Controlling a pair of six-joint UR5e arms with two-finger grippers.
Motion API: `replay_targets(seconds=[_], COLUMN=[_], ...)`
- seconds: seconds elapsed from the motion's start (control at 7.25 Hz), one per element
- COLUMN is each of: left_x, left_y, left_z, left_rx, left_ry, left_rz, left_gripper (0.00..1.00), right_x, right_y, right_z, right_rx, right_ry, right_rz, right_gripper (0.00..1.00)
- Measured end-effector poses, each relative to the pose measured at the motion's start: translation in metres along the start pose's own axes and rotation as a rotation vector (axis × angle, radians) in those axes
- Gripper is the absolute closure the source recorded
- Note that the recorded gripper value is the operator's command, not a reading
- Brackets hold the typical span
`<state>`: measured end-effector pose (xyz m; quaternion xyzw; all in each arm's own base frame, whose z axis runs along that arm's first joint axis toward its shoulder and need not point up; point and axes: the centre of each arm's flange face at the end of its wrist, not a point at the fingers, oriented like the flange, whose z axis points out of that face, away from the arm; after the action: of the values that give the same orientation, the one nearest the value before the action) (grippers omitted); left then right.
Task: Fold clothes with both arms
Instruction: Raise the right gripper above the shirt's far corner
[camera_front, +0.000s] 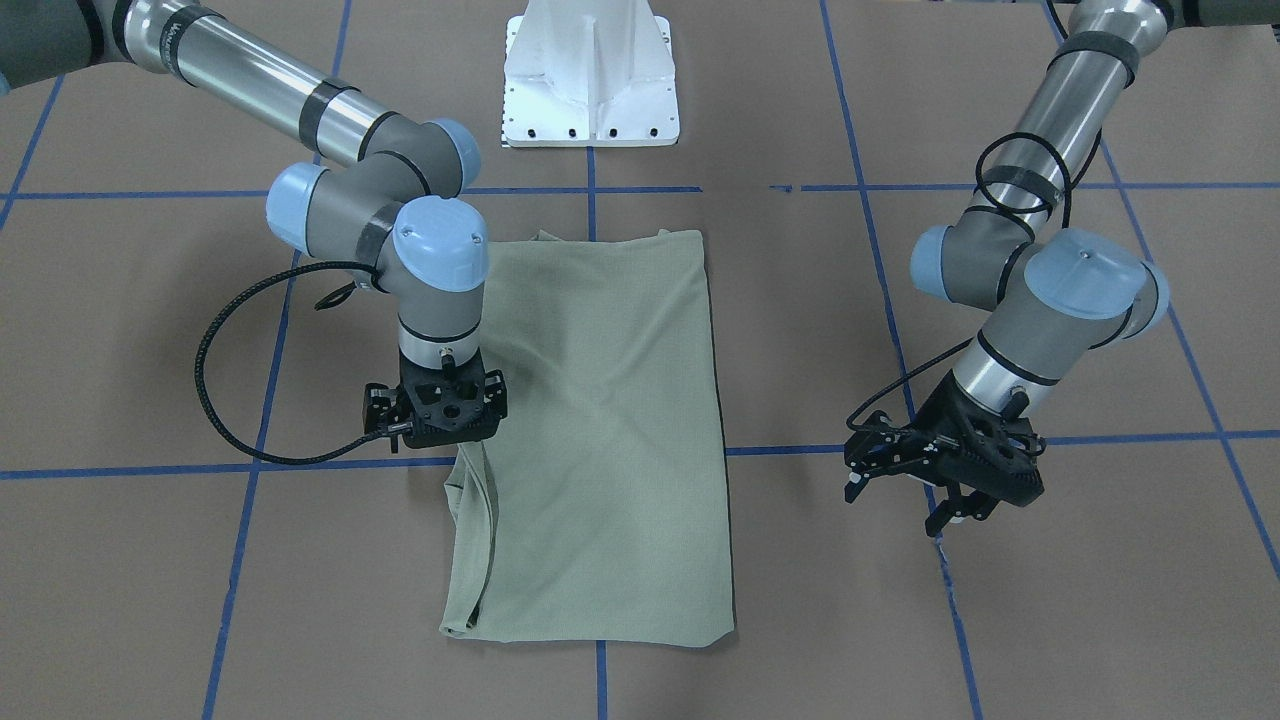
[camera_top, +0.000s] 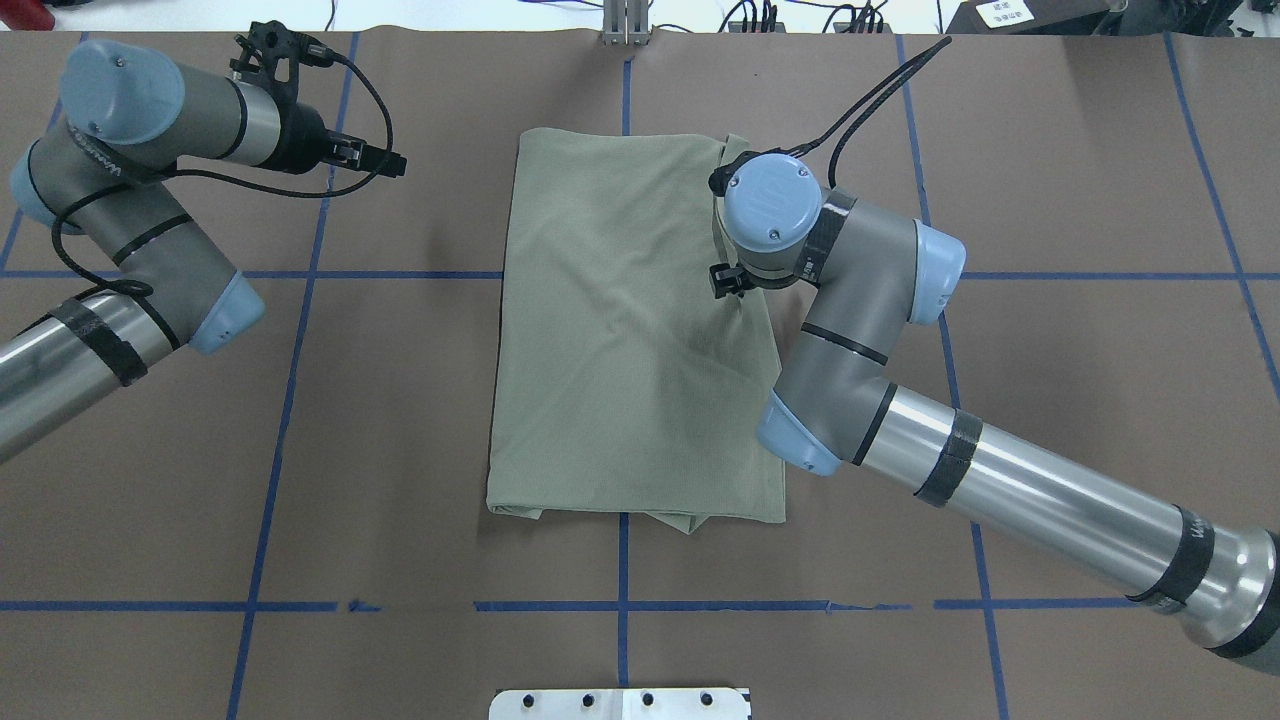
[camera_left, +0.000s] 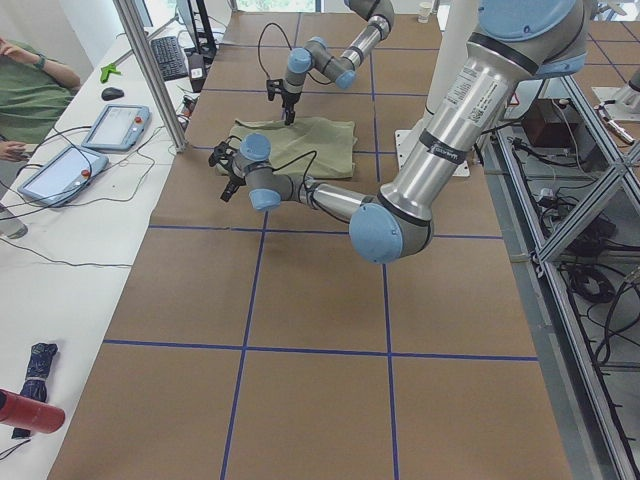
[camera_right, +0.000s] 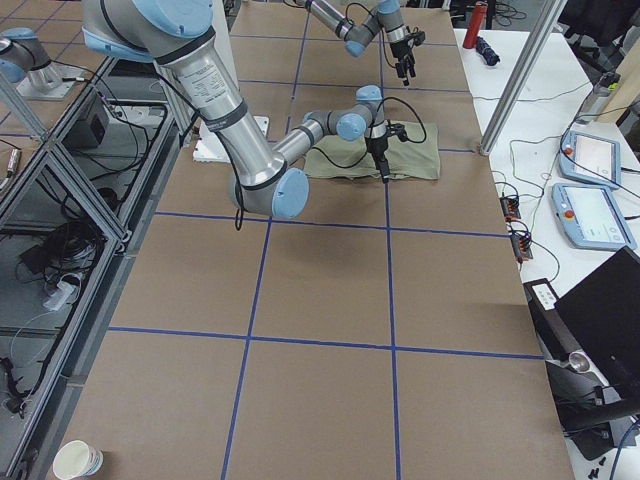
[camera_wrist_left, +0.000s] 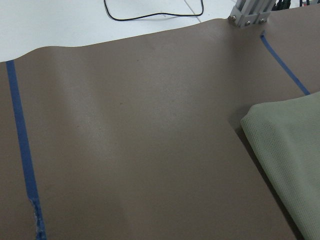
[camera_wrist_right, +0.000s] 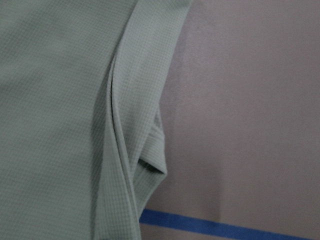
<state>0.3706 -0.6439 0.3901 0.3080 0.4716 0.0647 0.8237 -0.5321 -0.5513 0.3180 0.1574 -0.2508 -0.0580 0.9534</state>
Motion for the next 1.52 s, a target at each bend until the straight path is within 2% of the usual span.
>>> replay_targets(seconds=[0.41, 0.69, 1.1, 1.24, 1.52], left_x=[0.001, 0.002, 0.007, 0.009, 0.013], left_y=[-0.001, -0.001, -0.004, -0.005, -0.006], left_z=[-0.001, -0.002, -0.006, -0.007, -0.010], left_rx=[0.001, 0.003, 0.014, 0.021, 0.038], left_ry=[0.002, 0.004, 0.012, 0.018, 0.036], left_rz=[0.002, 0.004, 0.007, 0.010, 0.020], left_gripper=[0.00, 0.00, 0.00, 0.00, 0.00], right_x=[0.081, 0.103, 0.044, 0.030, 0.024], right_y=[-0.006, -0.011, -0.061, -0.071, -0.075], right_z=[0.014, 0.001, -0.042, -0.045, -0.028], right_rx=[-0.005, 0.004, 0.023, 0.017, -0.005], right_ry=[0.054, 0.034, -0.061, -0.070, -0.052], right_rz=[-0.048, -0.044, 0.083, 0.107, 0.121], right_gripper=[0.00, 0.00, 0.00, 0.00, 0.00])
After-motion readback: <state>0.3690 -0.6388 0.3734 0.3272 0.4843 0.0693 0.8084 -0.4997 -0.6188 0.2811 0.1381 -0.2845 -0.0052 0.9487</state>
